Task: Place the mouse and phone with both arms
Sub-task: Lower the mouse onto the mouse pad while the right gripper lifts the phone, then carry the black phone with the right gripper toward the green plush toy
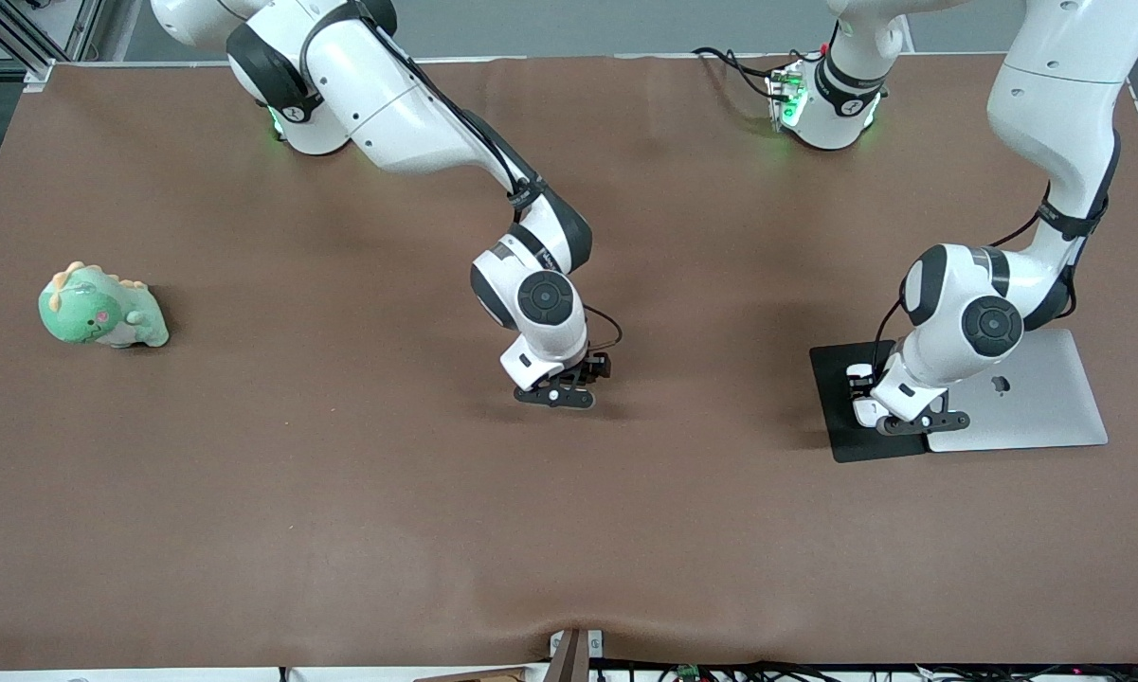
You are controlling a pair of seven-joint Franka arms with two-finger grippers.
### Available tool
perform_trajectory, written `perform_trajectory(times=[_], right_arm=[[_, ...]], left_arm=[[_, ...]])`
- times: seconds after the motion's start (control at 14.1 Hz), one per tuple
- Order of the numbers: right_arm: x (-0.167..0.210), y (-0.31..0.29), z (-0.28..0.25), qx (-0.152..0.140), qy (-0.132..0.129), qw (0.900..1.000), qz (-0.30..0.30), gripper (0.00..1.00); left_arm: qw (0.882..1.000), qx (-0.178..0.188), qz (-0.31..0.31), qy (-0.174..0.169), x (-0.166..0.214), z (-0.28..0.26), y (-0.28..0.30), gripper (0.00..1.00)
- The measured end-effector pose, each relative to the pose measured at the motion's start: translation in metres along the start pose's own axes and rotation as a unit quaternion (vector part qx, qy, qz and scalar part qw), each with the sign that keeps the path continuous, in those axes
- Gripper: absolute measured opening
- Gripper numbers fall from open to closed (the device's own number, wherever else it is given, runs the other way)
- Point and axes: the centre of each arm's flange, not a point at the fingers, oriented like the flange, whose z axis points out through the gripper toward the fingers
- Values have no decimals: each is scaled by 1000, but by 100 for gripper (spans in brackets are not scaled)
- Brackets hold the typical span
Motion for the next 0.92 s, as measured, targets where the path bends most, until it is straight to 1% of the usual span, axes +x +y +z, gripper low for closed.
perform_trajectory(times=[0.14, 0.21, 0.28, 0.43, 0.57, 0.64, 0.71, 0.78, 0.92], right_arm=[[-1, 1, 4, -4, 0, 1000, -2, 100], [0, 1, 4, -6, 1, 1000, -4, 94], [0, 1, 3, -6, 3, 1000, -5, 94], [4, 1, -4, -6, 9, 1000, -6, 80], [14, 9, -17, -15, 8, 1000, 1, 80], [27, 21, -30, -25, 3, 1000, 3, 80], [44, 41, -48, -38, -8, 999, 0, 80], [64, 67, -70, -48, -20, 999, -3, 80], [109, 133, -113, -56, -38, 998, 10, 80]], left_arm=[[1000, 0, 0, 1, 0, 0, 0, 62], [1000, 0, 0, 1, 0, 0, -1, 62], [1000, 0, -1, 1, 0, 1, -1, 62], [1000, 0, -1, 0, 0, 2, -1, 62], [1000, -1, -2, 1, 1, 2, -2, 62], [1000, -1, -3, 1, 1, 3, -3, 62], [1000, -1, -3, 1, 2, 3, -4, 62], [1000, -1, -1, 2, 2, 3, -5, 62], [1000, -1, 2, 2, 4, 4, -7, 62]])
